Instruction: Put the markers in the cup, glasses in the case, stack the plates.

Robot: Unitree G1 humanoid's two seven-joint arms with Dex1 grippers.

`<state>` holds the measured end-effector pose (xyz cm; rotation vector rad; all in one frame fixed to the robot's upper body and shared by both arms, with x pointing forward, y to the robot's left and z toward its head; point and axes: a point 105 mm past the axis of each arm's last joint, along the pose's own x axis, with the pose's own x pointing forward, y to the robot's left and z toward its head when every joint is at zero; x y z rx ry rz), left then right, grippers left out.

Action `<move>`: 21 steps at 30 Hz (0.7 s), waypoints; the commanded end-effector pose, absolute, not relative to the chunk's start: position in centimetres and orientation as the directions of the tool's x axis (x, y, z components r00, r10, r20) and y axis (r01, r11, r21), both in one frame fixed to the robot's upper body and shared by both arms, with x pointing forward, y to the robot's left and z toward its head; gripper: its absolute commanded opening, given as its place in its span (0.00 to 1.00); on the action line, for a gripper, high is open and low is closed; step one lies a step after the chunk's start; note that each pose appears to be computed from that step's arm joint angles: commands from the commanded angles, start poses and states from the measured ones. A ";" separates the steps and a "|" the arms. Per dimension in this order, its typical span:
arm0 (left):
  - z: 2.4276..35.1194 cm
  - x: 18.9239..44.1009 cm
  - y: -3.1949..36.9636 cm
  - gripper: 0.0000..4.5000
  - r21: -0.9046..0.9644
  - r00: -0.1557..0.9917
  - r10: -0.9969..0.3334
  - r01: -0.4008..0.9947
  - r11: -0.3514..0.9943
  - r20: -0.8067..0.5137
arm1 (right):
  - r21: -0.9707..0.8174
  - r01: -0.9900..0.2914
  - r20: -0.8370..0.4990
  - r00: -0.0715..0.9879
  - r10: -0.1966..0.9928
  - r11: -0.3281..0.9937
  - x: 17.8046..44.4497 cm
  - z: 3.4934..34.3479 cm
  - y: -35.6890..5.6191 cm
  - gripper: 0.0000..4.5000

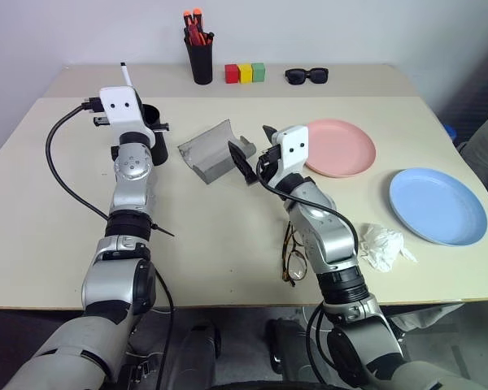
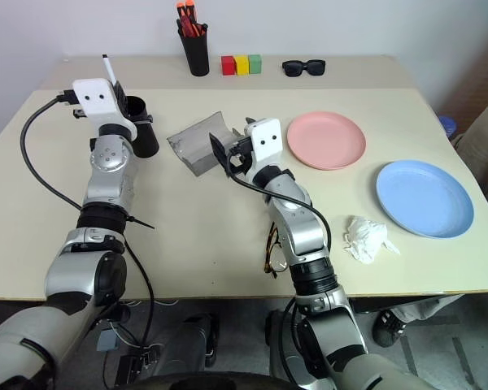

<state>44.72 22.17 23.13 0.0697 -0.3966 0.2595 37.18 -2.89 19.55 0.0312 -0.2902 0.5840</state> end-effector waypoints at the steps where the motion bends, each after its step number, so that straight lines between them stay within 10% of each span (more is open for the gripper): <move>1: 25.2 44.4 22.2 0.01 0.000 0.862 0.237 -0.265 0.964 0.449 | -0.076 -0.561 0.330 0.766 0.552 0.824 36.7 21.1 -2.5 1.00; 7: 25.0 44.2 22.7 0.46 0.003 0.853 0.273 -0.306 0.952 0.445 | -0.074 -0.569 0.328 0.762 0.559 0.819 36.6 21.1 -2.3 1.00; 15: 27.6 43.7 21.6 0.46 -0.033 0.829 0.220 -0.237 0.971 0.514 | -0.086 -0.561 0.327 0.765 0.556 0.823 36.5 21.1 -2.7 1.00; 21: 28.9 43.4 14.4 0.46 0.170 0.867 -0.258 0.204 0.964 0.426 | -0.222 -0.558 0.258 0.757 0.600 0.800 36.5 21.0 -5.1 1.00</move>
